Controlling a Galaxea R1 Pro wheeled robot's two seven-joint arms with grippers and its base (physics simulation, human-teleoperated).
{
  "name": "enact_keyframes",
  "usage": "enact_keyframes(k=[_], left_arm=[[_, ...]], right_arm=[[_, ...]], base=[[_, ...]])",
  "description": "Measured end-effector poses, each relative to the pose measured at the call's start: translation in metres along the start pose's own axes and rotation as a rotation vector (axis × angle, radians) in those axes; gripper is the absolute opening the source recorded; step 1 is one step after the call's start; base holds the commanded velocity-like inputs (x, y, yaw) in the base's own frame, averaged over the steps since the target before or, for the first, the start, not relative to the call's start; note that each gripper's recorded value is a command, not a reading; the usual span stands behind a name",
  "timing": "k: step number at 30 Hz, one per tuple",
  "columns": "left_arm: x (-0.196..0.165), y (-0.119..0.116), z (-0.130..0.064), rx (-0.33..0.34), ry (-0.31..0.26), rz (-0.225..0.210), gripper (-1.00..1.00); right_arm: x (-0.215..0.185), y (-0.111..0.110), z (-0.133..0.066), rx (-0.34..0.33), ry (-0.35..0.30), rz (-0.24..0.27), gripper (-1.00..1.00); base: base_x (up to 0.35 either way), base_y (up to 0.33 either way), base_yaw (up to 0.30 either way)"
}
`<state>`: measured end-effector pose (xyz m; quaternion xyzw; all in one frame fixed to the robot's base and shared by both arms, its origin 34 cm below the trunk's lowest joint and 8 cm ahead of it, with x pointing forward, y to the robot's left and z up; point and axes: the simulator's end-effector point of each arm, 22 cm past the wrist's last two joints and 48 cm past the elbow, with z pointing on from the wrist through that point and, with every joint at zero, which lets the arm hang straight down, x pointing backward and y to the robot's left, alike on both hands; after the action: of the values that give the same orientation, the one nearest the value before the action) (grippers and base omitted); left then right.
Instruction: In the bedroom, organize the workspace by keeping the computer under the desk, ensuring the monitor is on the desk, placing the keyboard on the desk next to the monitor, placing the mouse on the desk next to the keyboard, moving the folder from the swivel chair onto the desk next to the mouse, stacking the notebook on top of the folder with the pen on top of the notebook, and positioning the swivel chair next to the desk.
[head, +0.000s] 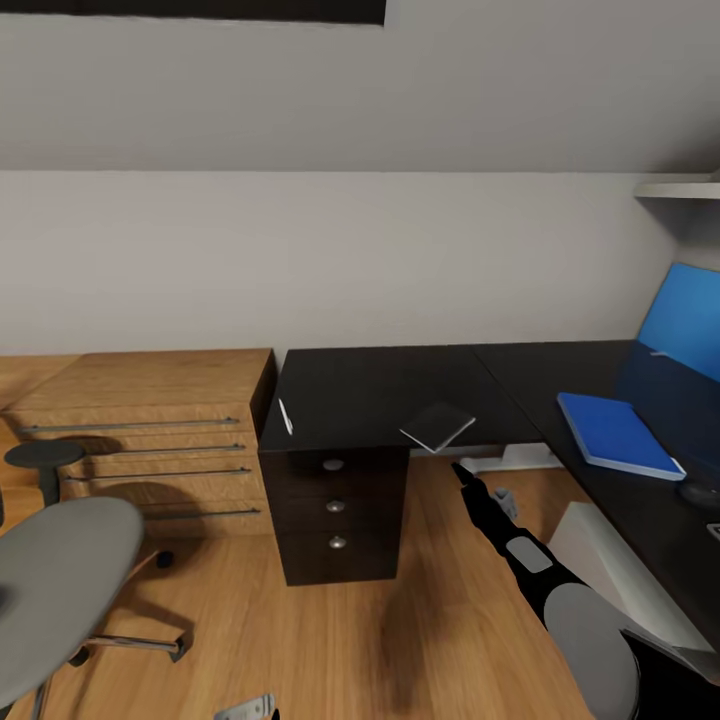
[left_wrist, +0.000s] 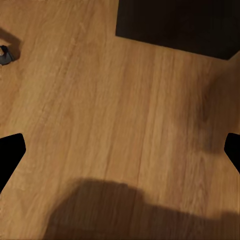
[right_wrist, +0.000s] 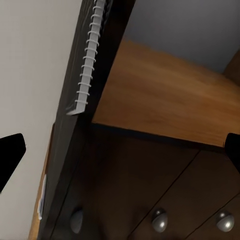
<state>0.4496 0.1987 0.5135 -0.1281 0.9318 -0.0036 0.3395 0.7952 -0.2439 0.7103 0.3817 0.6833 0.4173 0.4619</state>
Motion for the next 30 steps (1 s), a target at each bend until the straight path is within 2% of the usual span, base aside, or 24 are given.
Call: enact_keyframes(k=[12,30], left_arm=[[0.005,0.003,0.001,-0.005,0.011,0.006,1.00],[0.010,0.005,0.001,-0.010,0.021,0.012,1.00]], right_arm=[[0.026,0.002,-0.002,-0.004,0.124,0.091,1.00],[0.031,0.003,-0.002,-0.005,0.147,0.111,1.00]], base=[[0.136,0.000,0.000],[0.071,0.034,0.000]])
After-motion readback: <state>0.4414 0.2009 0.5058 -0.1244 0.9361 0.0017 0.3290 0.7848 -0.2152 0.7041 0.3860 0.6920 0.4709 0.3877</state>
